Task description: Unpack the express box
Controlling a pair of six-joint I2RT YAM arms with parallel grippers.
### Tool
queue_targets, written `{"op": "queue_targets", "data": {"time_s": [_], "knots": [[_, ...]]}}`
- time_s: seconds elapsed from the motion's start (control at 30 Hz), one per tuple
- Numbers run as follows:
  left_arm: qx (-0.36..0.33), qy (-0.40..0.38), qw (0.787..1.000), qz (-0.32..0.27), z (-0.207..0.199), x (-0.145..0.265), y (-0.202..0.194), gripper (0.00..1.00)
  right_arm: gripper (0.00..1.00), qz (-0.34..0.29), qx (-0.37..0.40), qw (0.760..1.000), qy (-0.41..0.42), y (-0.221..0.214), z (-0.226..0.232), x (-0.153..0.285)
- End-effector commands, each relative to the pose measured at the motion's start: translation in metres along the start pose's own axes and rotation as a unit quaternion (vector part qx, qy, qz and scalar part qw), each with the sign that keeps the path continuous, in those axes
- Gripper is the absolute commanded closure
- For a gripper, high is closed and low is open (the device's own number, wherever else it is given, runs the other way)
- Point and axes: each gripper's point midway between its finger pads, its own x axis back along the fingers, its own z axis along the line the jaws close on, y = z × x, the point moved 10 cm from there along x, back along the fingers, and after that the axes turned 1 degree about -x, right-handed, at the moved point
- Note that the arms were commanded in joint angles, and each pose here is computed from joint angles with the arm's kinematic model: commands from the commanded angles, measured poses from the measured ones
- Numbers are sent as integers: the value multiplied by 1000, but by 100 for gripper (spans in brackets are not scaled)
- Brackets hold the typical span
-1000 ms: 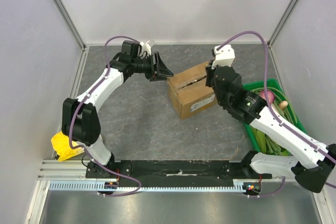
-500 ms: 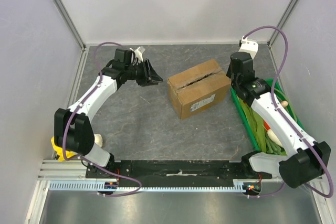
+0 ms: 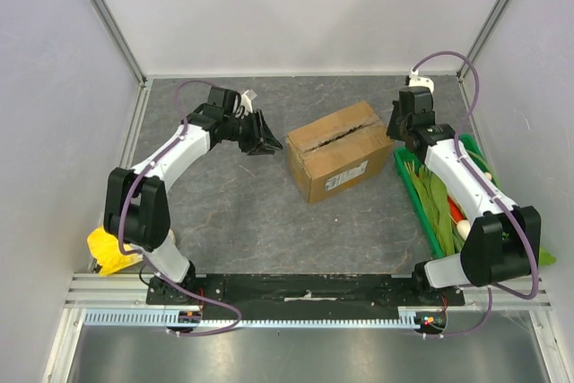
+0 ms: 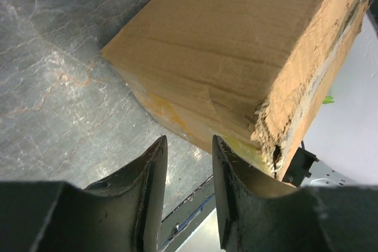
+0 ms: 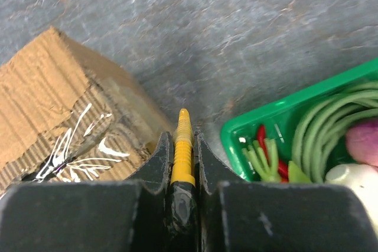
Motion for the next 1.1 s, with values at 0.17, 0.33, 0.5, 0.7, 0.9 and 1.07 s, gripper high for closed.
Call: {"op": "queue_targets", "data": {"time_s": [0.17, 0.33, 0.5, 0.7, 0.9, 1.07], "knots": [[-28, -34, 999, -4, -19, -6, 27, 58, 100, 49, -8, 996, 81, -18, 17, 1], [-25, -47, 999, -3, -29, -4, 37, 58, 100, 62, -8, 993, 98, -30, 32, 11], [-24, -13, 999, -34, -27, -1, 44, 58, 100, 70, -29, 993, 90, -42, 43, 16], [-17, 25, 998, -63, -16, 3, 53, 57, 100, 85, -22, 991, 103, -59, 74, 31], [-15, 42, 995, -90, -8, 5, 80, 56, 100, 107, 16, 987, 117, -74, 108, 44], [-33, 48, 993, -104, -4, -6, 115, 55, 100, 105, 43, 987, 117, -79, 123, 49]]}}
